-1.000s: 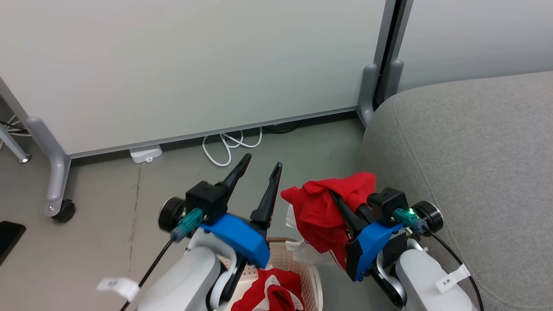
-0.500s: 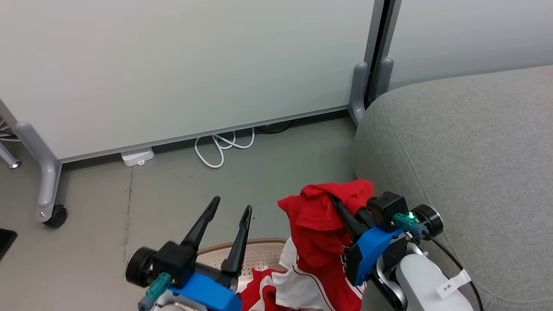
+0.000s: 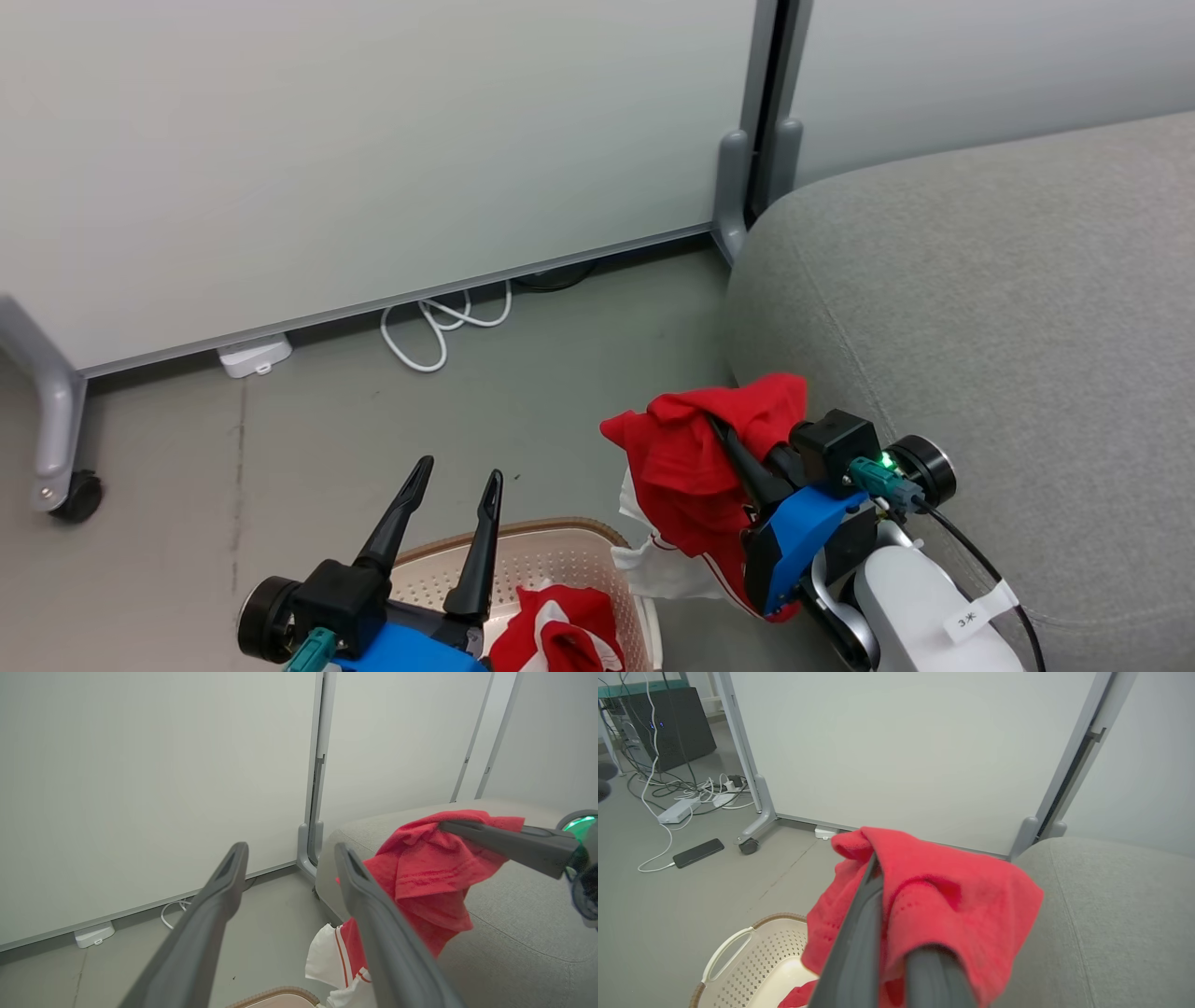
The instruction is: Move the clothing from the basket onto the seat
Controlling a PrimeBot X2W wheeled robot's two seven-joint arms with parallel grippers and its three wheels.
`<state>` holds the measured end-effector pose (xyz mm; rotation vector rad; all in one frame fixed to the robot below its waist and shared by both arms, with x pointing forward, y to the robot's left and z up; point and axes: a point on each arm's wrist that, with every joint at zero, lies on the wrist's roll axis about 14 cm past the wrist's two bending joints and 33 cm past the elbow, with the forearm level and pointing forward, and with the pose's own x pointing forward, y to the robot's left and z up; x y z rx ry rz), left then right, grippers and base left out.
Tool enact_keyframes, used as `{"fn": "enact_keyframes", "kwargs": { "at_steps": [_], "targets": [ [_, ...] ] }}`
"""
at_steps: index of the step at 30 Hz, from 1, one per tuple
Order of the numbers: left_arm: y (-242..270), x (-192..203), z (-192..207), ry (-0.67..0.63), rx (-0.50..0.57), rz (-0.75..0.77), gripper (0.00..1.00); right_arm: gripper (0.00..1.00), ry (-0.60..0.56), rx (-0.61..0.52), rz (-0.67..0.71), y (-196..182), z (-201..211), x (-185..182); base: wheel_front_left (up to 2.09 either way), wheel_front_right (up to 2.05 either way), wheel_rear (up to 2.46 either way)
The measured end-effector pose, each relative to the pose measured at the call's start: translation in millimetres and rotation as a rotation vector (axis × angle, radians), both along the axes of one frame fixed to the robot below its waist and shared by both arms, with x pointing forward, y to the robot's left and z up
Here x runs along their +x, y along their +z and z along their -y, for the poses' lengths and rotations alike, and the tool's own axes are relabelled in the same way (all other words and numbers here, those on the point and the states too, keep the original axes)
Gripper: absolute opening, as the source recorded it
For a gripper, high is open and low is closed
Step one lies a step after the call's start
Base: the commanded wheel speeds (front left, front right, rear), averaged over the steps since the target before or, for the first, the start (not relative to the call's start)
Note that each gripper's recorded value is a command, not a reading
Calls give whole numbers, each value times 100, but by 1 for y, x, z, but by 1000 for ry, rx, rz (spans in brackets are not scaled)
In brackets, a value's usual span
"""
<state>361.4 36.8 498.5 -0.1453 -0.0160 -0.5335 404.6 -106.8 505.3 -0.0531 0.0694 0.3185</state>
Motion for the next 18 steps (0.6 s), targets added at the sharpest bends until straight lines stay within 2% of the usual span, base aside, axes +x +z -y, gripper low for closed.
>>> {"fn": "enact_keyframes", "kwargs": {
  "at_steps": [18],
  "targets": [
    [-7,8,71,-210,-9,-13,100,0,-205,2,16,5,73,-25,0,0,0]
  ]
}}
